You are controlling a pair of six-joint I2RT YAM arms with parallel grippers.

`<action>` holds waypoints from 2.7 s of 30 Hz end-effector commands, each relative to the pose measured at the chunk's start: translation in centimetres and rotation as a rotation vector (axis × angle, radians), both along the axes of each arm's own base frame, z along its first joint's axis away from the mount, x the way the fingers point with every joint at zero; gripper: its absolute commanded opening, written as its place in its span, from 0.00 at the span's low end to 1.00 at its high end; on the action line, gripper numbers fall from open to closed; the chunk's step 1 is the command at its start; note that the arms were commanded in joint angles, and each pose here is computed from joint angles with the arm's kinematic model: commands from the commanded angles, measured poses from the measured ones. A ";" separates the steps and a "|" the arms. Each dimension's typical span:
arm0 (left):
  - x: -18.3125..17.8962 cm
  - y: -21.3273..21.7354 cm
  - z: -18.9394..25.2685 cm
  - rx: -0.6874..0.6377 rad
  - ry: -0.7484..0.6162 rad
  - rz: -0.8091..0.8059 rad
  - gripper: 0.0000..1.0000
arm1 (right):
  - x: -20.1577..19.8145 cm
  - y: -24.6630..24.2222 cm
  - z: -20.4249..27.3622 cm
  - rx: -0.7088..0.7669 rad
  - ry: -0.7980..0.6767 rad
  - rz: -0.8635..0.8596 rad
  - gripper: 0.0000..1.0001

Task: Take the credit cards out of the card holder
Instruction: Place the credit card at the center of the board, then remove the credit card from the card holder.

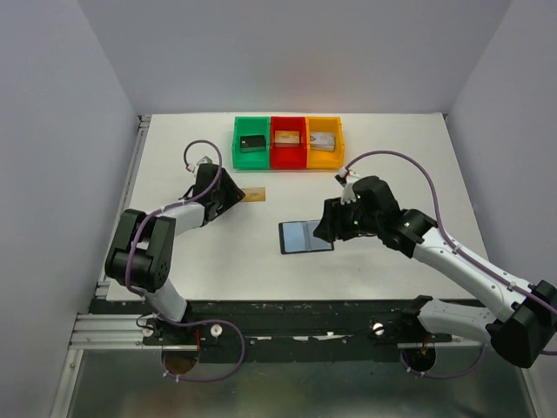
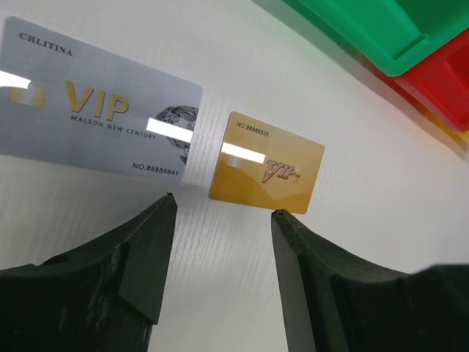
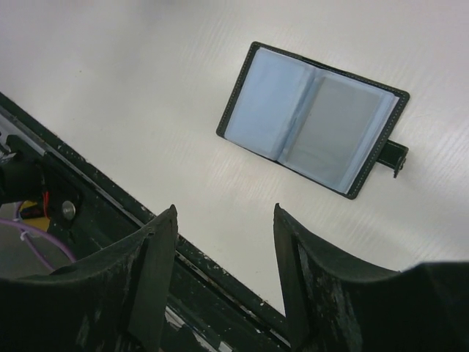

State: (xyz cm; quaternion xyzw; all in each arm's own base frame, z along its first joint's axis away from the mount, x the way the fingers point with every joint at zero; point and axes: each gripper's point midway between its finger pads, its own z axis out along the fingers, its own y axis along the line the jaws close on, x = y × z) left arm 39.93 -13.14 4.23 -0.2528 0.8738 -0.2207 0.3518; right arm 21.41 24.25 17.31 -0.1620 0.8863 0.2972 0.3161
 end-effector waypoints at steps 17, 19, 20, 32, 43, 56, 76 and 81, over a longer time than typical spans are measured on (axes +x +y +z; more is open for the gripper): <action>-9.8 -13.6 10.3 0.033 -0.317 -0.466 0.63 | 5.9 -7.2 -9.7 -0.365 0.103 -0.360 0.76; -10.3 -13.7 9.7 0.012 -0.304 -0.470 0.61 | 6.2 -7.1 -10.7 -0.389 0.133 -0.359 0.76; -10.6 -13.7 9.4 0.003 -0.299 -0.473 0.61 | 6.3 -7.1 -11.1 -0.402 0.147 -0.359 0.75; -12.4 -13.2 9.0 -0.032 -0.290 -0.478 0.60 | 8.0 -7.9 -13.8 -0.468 0.224 -0.397 0.61; -12.2 -13.3 9.2 -0.031 -0.290 -0.479 0.60 | 7.8 -7.5 -14.8 -0.480 0.264 -0.360 0.41; -11.7 -11.3 7.9 0.044 -0.202 -0.358 0.86 | 7.3 -6.5 -13.1 -0.401 0.228 -0.294 0.00; -13.7 -21.1 8.2 -0.150 -0.170 -0.827 0.71 | 4.3 -4.2 -9.6 -0.183 0.092 -0.087 0.00; -13.3 -21.1 6.9 -0.123 -0.131 -0.821 0.69 | 4.7 -3.1 -9.0 -0.136 0.074 -0.056 0.00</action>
